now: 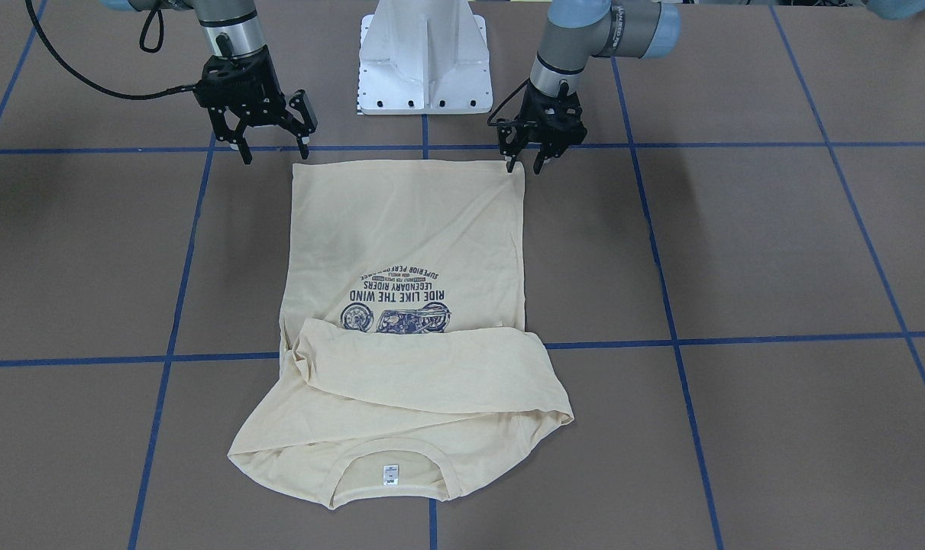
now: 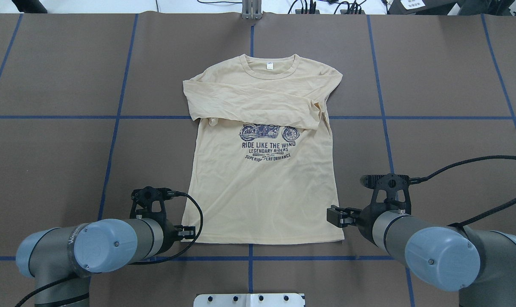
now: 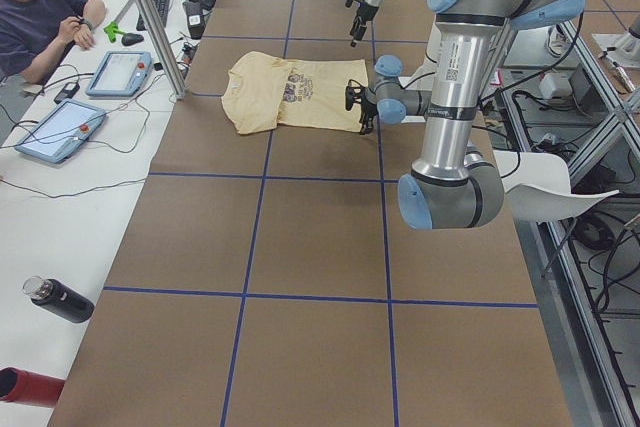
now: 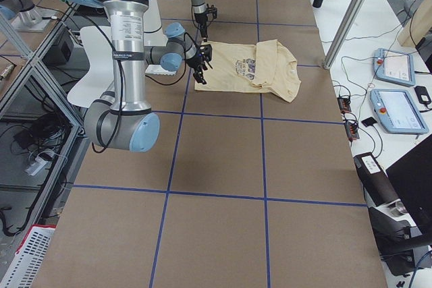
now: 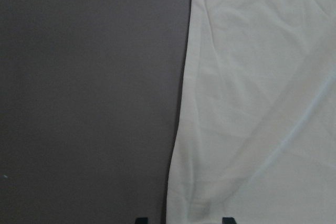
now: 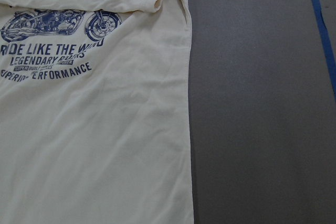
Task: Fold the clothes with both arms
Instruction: 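Lower both grippers to the hem corners nearest the robot and grasp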
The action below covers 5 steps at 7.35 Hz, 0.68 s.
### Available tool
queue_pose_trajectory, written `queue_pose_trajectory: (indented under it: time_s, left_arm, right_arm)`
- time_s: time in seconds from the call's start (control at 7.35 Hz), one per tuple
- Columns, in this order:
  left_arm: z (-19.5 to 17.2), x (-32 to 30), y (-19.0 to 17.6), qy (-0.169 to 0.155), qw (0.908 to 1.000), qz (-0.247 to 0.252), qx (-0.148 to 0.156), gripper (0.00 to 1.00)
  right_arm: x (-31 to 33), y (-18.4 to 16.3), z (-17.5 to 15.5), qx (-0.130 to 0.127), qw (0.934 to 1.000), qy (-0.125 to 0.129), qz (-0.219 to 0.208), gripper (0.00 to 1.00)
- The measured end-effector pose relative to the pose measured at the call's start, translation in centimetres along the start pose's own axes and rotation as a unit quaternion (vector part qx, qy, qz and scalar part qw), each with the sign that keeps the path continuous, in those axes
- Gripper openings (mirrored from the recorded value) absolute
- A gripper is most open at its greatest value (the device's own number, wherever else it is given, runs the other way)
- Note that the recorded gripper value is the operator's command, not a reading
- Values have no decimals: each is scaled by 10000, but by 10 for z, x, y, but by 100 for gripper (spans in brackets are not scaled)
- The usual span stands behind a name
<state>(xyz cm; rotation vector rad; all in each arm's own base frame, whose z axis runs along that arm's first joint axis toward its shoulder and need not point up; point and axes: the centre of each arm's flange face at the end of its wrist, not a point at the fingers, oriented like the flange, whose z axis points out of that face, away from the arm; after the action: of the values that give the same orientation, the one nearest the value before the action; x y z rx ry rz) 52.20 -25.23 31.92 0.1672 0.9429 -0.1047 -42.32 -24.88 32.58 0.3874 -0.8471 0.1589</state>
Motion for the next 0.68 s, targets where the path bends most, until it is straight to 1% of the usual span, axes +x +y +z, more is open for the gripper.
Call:
queue_pose_trajectory:
  time_s: [0.14,0.54,0.68]
  left_arm:
    - [0,6,0,27,10000,6,-7,53]
    - [10,17,1,50,10000,12,-36,50]
    - [11,18,1,49,10000,10,-35,48]
  right_arm:
    - [0,0,1,-1,10000,4,-1,100]
    - [0,0,1,-2,10000,-3,-2,100]
    - [-1,1,1,-4,10000,-5,-2,100]
